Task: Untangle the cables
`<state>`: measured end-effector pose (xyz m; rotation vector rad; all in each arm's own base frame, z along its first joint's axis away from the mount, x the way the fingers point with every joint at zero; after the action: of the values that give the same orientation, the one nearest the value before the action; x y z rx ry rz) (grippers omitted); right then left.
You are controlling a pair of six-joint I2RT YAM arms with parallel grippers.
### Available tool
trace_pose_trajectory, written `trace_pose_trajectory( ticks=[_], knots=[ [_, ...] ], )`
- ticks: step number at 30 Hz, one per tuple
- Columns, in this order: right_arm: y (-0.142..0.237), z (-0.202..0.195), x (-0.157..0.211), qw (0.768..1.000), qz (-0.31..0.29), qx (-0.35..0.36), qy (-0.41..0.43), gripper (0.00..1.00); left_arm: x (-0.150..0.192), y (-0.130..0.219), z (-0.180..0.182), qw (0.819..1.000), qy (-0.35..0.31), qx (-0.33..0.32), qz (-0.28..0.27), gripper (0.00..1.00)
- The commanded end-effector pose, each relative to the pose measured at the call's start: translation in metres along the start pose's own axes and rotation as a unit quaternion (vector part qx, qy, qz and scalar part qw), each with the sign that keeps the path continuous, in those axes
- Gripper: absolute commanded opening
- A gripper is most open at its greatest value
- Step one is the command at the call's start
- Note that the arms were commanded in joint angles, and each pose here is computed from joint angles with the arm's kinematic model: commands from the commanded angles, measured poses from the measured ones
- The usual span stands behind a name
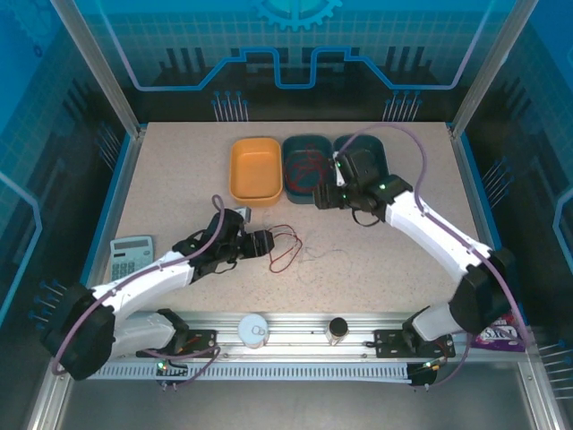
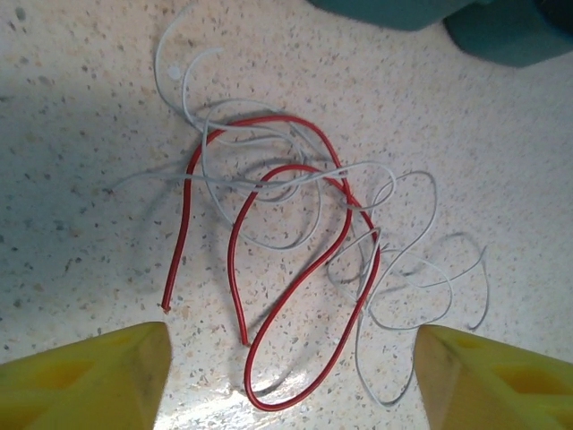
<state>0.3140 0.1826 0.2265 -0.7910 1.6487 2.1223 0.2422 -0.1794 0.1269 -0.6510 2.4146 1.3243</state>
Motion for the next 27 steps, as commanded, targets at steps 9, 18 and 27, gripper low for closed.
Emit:
trace_pose_trajectory(
  ticks=[9, 18, 27],
  knots=[
    [0.046, -0.038, 0.045, 0.992, -0.044, 0.093, -0.070, 1.00, 0.034, -0.030, -0.022, 0.987, -0.120, -0.078, 0.079, 0.49],
    [0.054, -0.046, 0.053, 0.990, -0.051, 0.100, -0.083, 1.00, 0.057, -0.053, -0.032, 0.966, -0.207, -0.108, 0.114, 0.44],
    [0.044, -0.043, 0.054, 0.991, -0.044, 0.094, -0.083, 1.00, 0.057, -0.076, -0.034, 0.941, -0.269, -0.168, 0.120, 0.35]
  ],
)
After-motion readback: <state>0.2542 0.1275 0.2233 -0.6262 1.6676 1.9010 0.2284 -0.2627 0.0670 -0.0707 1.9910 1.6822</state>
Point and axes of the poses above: each hand's point on the last joint's axis, 136 mm out from that joint toward the fingers, its own y axis back along the fingers, its own z axis along the line the jaws close on, x = y × z, the point moved 4 cm from there along y, back along the fingers
